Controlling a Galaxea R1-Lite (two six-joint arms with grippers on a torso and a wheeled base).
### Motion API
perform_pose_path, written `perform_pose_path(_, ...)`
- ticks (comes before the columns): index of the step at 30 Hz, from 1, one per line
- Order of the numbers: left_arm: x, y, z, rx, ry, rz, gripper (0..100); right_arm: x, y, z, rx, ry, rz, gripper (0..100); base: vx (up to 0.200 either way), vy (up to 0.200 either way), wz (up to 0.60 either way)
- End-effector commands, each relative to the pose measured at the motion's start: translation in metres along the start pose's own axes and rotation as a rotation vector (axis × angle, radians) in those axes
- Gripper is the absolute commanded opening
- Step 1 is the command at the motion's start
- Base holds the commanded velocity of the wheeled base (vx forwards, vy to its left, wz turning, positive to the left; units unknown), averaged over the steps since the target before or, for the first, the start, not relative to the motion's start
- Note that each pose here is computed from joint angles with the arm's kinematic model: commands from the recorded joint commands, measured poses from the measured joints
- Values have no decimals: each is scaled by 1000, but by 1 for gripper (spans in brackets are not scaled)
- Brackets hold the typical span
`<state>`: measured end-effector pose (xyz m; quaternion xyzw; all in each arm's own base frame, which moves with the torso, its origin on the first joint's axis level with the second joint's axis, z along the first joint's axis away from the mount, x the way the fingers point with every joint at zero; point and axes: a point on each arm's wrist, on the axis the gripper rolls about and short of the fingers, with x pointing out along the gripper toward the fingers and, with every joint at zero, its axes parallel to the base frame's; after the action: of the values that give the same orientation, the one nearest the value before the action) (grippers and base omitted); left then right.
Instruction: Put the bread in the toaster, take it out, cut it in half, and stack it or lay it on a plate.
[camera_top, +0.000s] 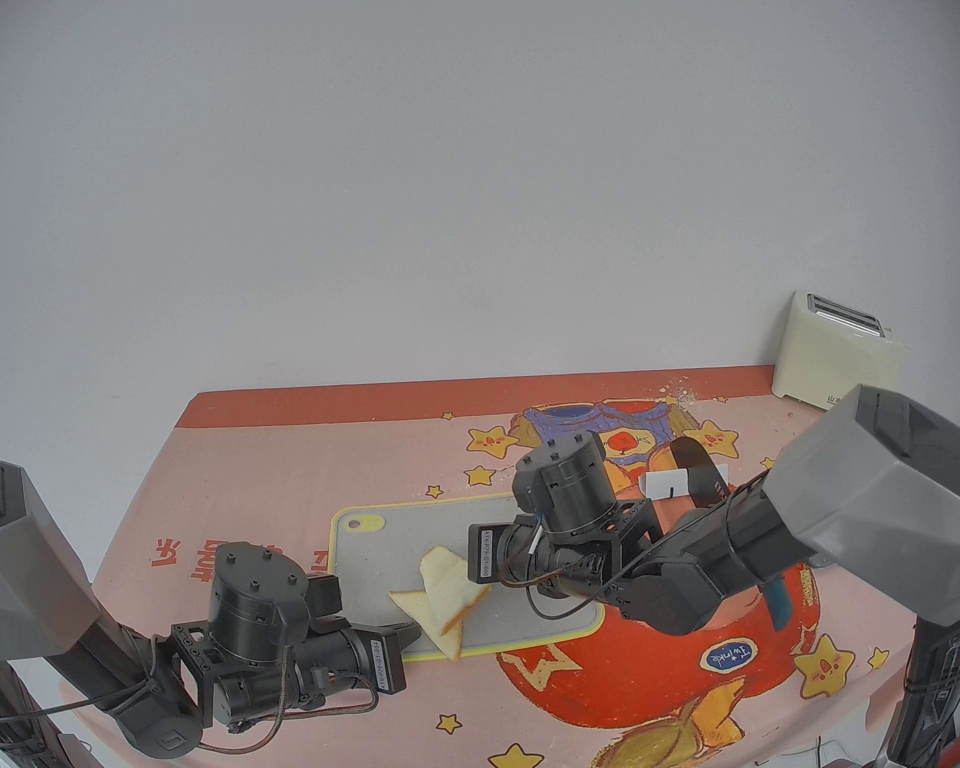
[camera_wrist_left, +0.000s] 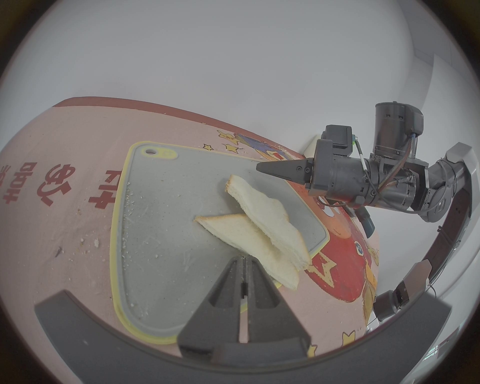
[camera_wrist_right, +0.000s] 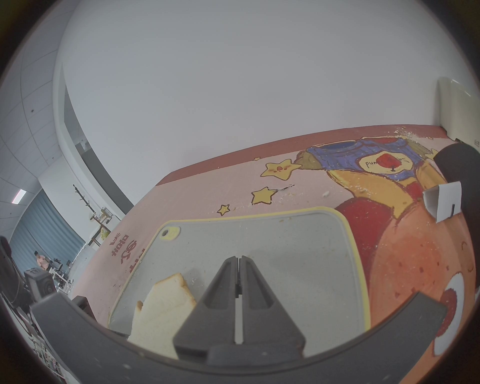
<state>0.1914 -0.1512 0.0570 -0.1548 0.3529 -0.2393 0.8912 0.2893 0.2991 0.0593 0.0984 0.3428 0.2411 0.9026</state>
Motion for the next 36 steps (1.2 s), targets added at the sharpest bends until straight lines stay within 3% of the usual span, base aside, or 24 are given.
perform_pose_path(1,1,1,-1,-1,7,5,0,3,3,-4,-6,17,16,0,0,0,0)
perform_pose_path(5,1,1,0,-3,2,7,0,2,8,-6,-12,24,32,0,0,0,0)
perform_pose_path(9,3,8,9,-25,-30,29,0,-2,12,-9,-18,55,27,0,0,0,0)
perform_pose_path(22,4,5,12,-22,-42,16,0,-10,23,-2,-16,19,50,0,0,0,0)
perform_pose_path(32,-21,7,6,-24,-48,7,0,-39,-6,20,30,-36,-19,0,0,0,0)
perform_pose_path(36,-22,9,4,-24,-40,10,0,-39,-13,10,26,-1,-43,0,0,0,0)
